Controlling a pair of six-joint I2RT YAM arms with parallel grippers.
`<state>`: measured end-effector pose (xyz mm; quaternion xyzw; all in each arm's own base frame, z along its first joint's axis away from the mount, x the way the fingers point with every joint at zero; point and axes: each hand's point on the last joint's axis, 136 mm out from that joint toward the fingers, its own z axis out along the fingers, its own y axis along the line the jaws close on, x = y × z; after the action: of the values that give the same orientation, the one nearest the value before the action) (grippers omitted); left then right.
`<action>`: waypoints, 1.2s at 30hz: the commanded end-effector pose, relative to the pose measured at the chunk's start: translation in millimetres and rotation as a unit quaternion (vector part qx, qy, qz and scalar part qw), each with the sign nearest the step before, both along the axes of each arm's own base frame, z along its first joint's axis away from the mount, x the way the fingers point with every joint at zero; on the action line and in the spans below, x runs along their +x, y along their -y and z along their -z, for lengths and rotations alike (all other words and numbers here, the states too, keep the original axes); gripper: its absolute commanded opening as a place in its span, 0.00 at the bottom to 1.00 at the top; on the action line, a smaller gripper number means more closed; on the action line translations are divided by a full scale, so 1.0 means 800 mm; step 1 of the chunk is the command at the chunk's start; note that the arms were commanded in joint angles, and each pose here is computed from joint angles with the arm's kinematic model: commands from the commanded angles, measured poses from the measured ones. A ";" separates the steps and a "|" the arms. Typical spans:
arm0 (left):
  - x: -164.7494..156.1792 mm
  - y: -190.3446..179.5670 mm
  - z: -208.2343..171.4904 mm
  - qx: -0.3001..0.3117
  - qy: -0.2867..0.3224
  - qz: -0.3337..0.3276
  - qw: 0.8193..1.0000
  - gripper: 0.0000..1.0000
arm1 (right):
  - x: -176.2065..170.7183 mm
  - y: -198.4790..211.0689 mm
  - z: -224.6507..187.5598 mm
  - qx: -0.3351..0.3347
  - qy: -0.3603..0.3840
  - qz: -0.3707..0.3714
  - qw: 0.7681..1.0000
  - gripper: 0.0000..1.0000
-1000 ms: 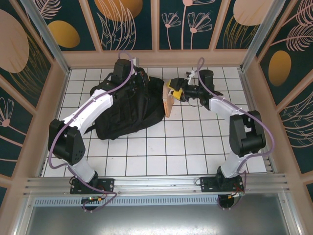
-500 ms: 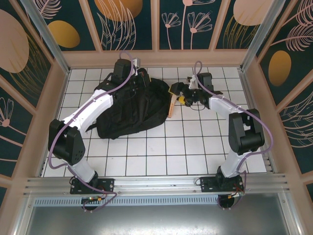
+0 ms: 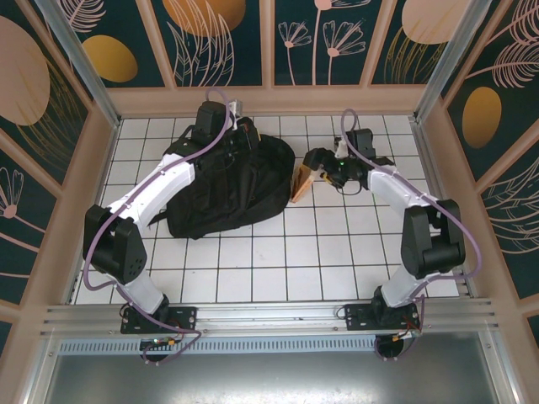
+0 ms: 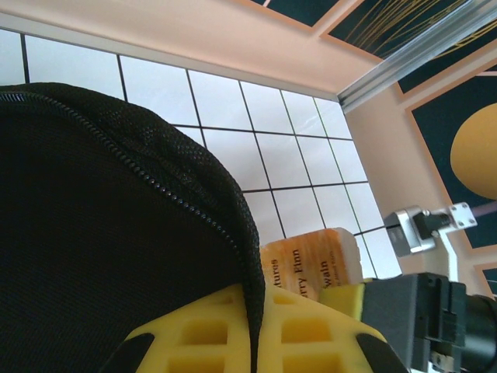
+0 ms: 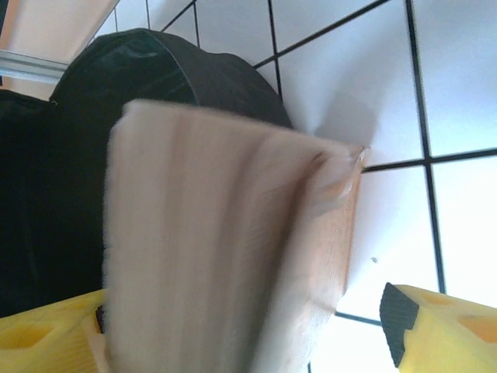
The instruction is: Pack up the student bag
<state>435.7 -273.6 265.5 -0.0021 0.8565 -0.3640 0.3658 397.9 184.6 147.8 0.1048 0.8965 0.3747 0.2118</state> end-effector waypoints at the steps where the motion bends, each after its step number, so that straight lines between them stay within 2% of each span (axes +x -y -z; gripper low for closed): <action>1: -0.004 0.009 -0.043 -0.023 0.043 0.014 0.999 0.00 | -0.016 0.014 -0.007 0.006 0.004 0.006 1.000 0.80; 3: -0.004 0.009 -0.043 -0.023 0.043 0.014 0.999 0.00 | -0.024 0.009 -0.004 0.035 -0.006 -0.001 0.999 0.78; 6: -0.005 0.009 -0.042 -0.023 0.042 0.014 0.999 0.00 | -0.039 -0.003 0.001 0.079 -0.019 -0.011 0.997 0.70; 9: -0.005 0.007 -0.043 -0.021 0.043 0.012 0.999 0.00 | -0.042 0.003 -0.002 0.085 -0.008 0.004 0.996 0.54; 15: -0.007 0.005 -0.050 -0.015 0.047 0.011 0.999 0.00 | -0.036 0.025 -0.001 0.042 0.003 0.030 0.999 0.10; 18: -0.012 0.002 -0.057 -0.006 0.050 0.016 0.999 0.00 | -0.036 0.039 -0.011 0.017 0.016 0.039 0.999 0.00; 24: -0.025 -0.012 -0.078 0.013 0.070 0.012 0.997 0.00 | -0.047 0.091 -0.055 -0.095 0.065 0.086 0.990 0.00; 28: -0.036 -0.010 -0.096 0.016 0.075 0.033 0.996 0.00 | -0.056 0.110 -0.123 -0.129 0.127 0.103 0.978 0.00; 32: -0.047 -0.011 -0.119 0.010 0.077 0.044 0.996 0.00 | -0.074 0.093 -0.189 -0.092 0.188 0.072 0.975 0.00; 36: -0.059 -0.007 -0.137 0.001 0.073 0.062 0.995 0.00 | -0.095 0.058 -0.221 -0.021 0.202 0.023 0.979 0.00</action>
<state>405.8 -261.9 314.5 0.0400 0.8641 -0.3453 0.3640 337.2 116.9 306.2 0.0823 0.8519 0.3152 0.4101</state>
